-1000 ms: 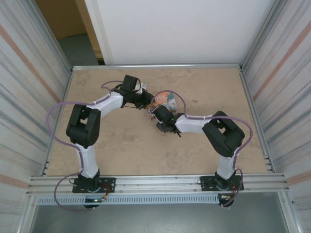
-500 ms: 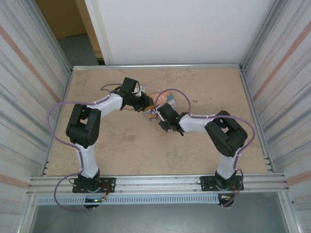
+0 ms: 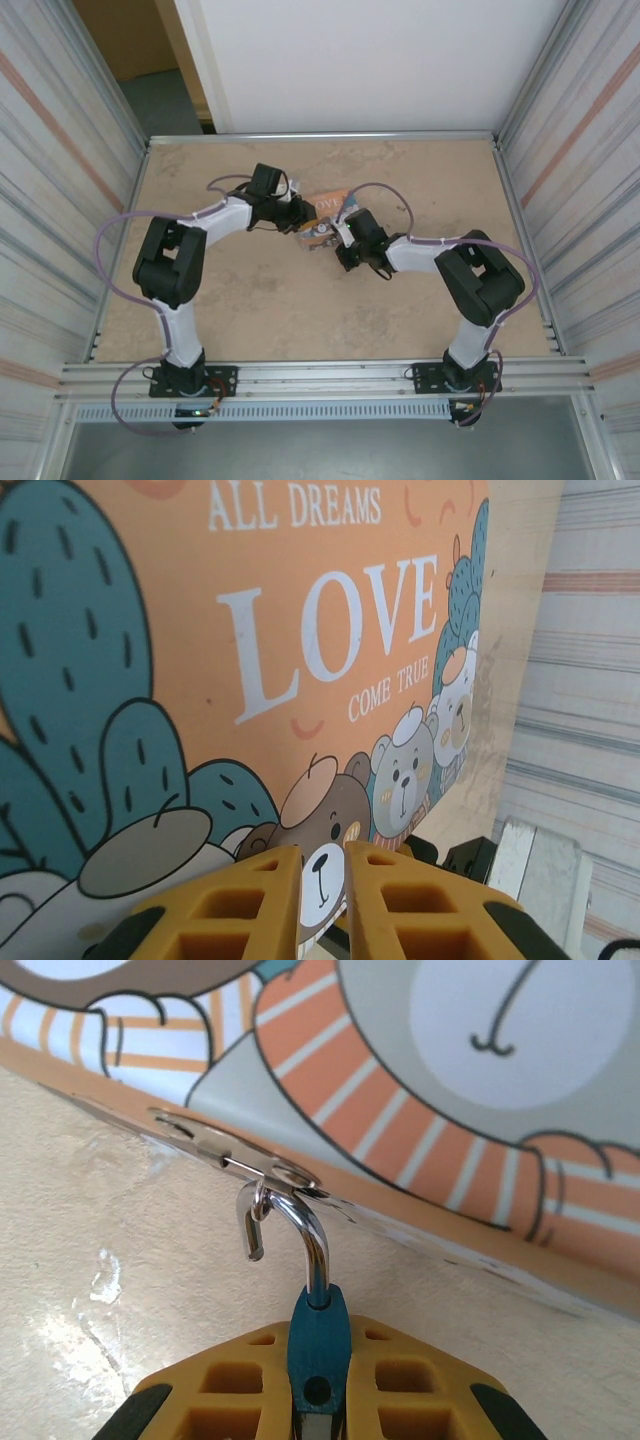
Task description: Unlock a padlock with a key
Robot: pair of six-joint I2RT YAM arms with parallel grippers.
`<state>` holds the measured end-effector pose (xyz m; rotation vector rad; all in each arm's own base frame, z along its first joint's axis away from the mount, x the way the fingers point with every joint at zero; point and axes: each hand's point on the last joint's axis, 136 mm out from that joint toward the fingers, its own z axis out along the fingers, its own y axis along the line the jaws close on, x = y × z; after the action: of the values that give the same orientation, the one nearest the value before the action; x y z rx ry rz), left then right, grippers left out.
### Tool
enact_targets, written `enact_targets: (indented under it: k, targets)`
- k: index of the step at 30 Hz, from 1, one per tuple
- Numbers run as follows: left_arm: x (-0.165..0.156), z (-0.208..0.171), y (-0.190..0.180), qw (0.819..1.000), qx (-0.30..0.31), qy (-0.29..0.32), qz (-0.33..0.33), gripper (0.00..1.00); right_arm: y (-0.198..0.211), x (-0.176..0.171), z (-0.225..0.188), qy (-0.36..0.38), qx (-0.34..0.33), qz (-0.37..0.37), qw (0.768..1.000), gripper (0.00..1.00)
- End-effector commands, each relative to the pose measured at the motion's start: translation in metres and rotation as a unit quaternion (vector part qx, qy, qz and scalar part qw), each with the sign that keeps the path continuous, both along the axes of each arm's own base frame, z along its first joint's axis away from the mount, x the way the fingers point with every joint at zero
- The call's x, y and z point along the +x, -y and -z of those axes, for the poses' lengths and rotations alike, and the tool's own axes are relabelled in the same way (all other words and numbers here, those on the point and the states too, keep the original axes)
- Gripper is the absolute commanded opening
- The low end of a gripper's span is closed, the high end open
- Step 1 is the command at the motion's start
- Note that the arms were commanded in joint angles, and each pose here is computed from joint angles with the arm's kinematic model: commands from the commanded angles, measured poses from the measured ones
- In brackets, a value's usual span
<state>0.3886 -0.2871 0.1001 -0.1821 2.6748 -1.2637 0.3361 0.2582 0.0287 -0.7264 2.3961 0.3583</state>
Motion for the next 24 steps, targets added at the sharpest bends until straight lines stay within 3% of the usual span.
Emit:
enact_targets:
  k: [1,9,24]
  targets:
    - [-0.019,0.012,-0.004,1.000,0.020,-0.024,-0.002,0.18,-0.002,0.000,-0.012,-0.019,0.063,0.024,0.998,0.00]
    - [-0.035,0.014,0.005,0.999,0.022,-0.030,0.007,0.18,0.000,0.011,-0.017,-0.048,0.151,0.079,0.984,0.00]
    - [-0.041,0.012,0.005,0.999,0.024,-0.026,0.009,0.18,0.002,0.026,-0.027,-0.094,0.241,0.134,0.957,0.00]
